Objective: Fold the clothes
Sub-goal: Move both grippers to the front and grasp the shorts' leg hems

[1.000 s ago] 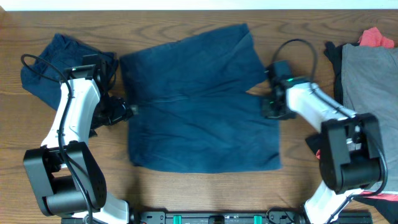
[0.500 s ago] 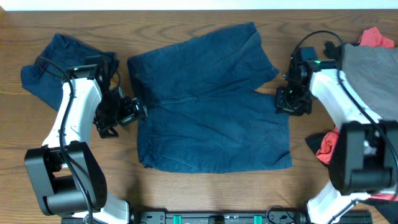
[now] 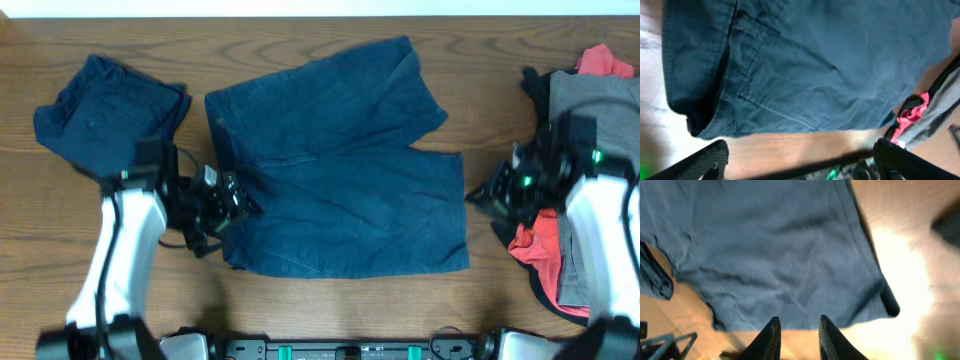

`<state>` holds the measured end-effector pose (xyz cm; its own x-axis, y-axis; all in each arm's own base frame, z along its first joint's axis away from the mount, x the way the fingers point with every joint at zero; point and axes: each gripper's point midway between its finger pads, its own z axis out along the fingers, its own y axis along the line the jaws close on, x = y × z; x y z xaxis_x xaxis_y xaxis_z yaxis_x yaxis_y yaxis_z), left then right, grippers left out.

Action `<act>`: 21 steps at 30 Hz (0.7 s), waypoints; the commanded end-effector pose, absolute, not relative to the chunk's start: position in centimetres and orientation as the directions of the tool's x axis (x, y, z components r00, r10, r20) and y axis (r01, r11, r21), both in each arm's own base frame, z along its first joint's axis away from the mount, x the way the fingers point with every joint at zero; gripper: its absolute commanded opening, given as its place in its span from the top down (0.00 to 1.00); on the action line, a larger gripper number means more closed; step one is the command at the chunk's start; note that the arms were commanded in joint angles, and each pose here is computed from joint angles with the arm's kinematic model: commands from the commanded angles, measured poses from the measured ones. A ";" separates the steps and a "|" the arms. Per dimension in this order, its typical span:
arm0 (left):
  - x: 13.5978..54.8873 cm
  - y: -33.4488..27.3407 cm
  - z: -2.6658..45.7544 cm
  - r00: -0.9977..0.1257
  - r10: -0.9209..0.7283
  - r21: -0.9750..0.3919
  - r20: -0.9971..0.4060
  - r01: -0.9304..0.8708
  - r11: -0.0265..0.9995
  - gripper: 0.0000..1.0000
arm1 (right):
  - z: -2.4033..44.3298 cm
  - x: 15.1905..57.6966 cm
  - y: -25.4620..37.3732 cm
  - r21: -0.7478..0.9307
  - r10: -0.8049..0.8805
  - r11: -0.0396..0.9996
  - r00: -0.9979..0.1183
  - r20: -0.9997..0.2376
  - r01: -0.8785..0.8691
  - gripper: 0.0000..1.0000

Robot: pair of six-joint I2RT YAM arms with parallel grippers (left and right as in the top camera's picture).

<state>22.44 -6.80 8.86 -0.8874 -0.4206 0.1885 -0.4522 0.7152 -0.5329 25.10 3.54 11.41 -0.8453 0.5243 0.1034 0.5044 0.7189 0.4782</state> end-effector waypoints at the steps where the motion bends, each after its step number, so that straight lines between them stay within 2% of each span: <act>1: 20.4 -6.4 7.4 -0.842 -0.503 -0.497 0.197 -0.528 0.689 0.08 | 12.0 23.1 4.5 0.531 0.540 0.686 -0.837 0.087 0.498 0.75; 5: 18.6 -4.8 5.6 -0.760 -0.631 -0.402 0.156 -0.632 0.662 0.08 | 12.3 21.2 4.9 0.547 0.548 0.686 -0.835 0.046 0.480 0.71; 8: 18.0 -4.6 4.9 -0.715 -0.684 -0.400 0.147 -0.675 0.620 0.08 | 12.0 20.1 4.9 0.542 0.580 0.668 -0.813 0.049 0.510 0.71; 13: 17.5 -3.8 3.3 -0.655 -0.744 -0.360 0.133 -0.731 0.580 0.08 | 10.2 17.9 4.5 0.466 0.660 0.620 -0.741 0.126 0.632 0.72; 21: 17.0 -3.8 1.0 -0.622 -0.766 -0.339 0.162 -0.764 0.549 0.12 | 6.2 14.7 4.6 0.336 0.756 0.506 -0.596 0.271 0.795 0.73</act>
